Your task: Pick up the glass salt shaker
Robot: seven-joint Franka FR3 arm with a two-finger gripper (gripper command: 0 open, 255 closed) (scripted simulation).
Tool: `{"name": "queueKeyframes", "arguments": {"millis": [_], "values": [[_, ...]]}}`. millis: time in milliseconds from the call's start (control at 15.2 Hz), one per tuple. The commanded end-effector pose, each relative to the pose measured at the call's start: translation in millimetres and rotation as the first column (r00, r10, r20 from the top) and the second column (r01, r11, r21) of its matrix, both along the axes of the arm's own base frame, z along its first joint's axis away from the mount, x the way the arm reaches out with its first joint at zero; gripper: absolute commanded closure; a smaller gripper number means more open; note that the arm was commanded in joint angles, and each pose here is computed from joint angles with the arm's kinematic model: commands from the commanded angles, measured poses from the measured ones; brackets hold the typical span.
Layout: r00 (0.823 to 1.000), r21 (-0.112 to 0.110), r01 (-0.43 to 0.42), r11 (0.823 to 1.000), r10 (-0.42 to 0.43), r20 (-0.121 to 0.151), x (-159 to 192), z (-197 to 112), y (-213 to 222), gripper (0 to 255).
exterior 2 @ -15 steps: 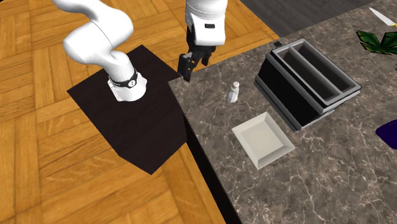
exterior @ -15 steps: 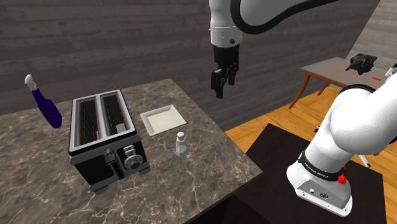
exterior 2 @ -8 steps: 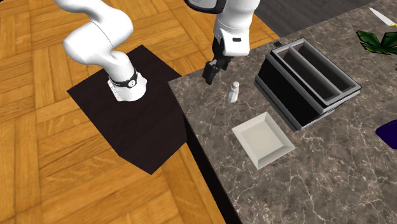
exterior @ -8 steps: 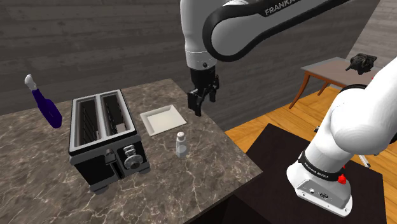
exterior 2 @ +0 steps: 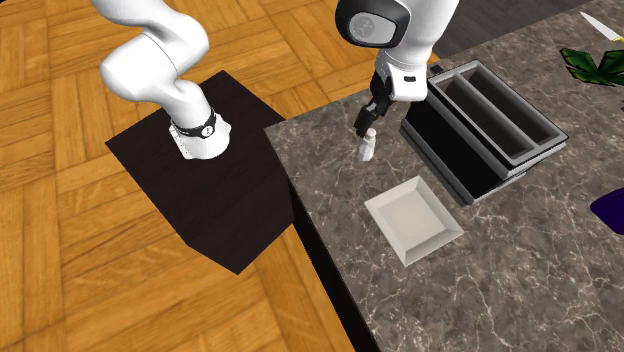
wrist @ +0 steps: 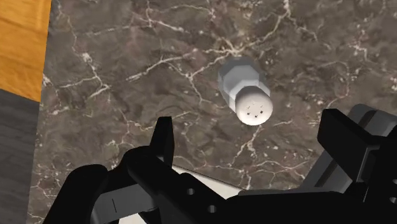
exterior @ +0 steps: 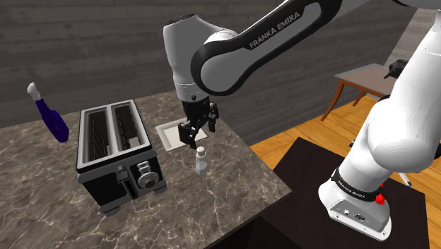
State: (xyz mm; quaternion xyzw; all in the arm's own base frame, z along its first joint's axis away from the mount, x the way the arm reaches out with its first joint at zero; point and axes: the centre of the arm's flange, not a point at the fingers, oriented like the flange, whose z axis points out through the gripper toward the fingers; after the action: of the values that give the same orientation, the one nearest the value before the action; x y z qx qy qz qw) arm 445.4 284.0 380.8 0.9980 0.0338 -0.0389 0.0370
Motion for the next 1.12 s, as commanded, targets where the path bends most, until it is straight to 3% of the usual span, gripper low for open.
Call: {"name": "queueKeyframes", "arguments": {"millis": [0, 594, 660, 1056], "values": [[1.0, 0.003, 0.006, 1.0, -0.006, -0.001, 8, -10, 12, 0], [1.0, 0.003, 0.006, 1.0, -0.006, -0.001, 8, -50, 12, 0], [1.0, 0.003, 0.006, 1.0, -0.006, -0.001, 7, -51, 13, 255], [1.0, 0.003, 0.006, 1.0, -0.006, -0.001, 8, -50, 13, 255]]}}
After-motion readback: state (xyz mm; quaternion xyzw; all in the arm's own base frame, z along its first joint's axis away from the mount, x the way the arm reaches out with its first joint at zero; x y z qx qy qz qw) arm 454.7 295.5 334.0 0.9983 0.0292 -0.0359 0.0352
